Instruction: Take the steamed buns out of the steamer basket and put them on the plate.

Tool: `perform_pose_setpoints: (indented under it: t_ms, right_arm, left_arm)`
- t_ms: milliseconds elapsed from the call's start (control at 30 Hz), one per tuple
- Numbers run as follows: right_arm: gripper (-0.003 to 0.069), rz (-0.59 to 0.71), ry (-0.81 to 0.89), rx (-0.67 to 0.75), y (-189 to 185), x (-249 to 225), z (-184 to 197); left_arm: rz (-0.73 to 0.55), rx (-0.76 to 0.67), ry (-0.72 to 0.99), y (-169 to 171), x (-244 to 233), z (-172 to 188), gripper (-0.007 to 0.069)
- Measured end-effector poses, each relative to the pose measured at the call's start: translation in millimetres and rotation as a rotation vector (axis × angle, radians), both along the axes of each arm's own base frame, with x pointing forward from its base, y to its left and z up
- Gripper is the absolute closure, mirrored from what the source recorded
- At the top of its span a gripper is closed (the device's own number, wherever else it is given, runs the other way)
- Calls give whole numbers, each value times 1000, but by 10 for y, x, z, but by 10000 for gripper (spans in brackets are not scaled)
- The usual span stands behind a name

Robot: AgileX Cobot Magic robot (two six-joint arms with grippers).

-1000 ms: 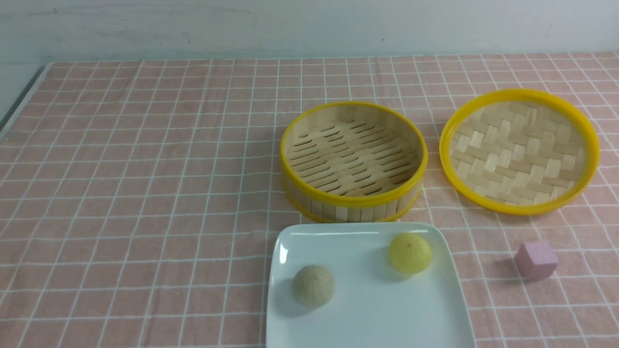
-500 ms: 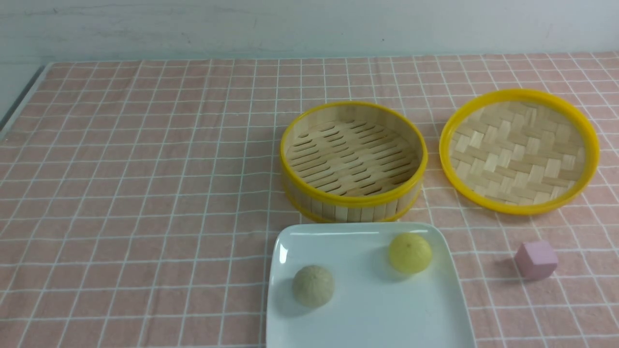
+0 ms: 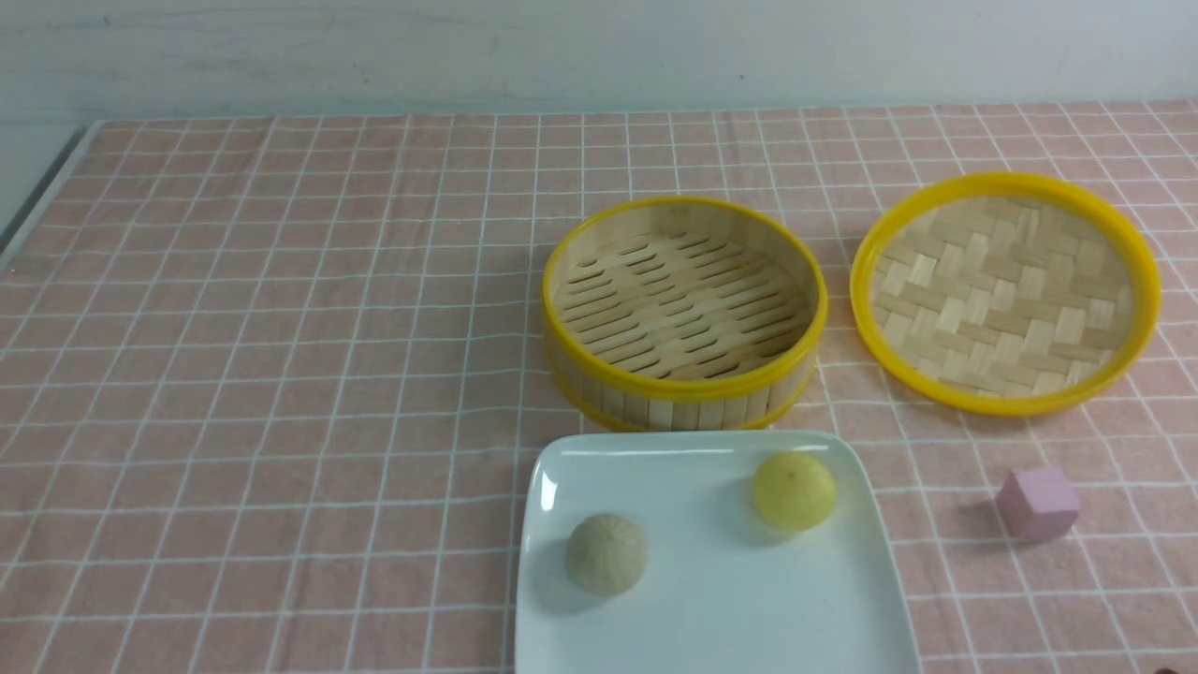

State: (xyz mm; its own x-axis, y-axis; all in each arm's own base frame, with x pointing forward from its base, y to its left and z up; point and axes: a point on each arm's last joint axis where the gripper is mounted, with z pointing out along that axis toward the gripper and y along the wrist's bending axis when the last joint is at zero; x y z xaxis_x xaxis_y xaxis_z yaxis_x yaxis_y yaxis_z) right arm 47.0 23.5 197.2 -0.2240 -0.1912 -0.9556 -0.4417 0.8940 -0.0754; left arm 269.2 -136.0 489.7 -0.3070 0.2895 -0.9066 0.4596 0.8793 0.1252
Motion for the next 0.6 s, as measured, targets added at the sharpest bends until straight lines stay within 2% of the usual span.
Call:
perform_pose_setpoints:
  t_ms: [600]
  right_arm:
    - [216, -298, 53, -17, -149, 47, -122]
  left_arm:
    - [0, -1, 1, -1, 0, 0, 184]
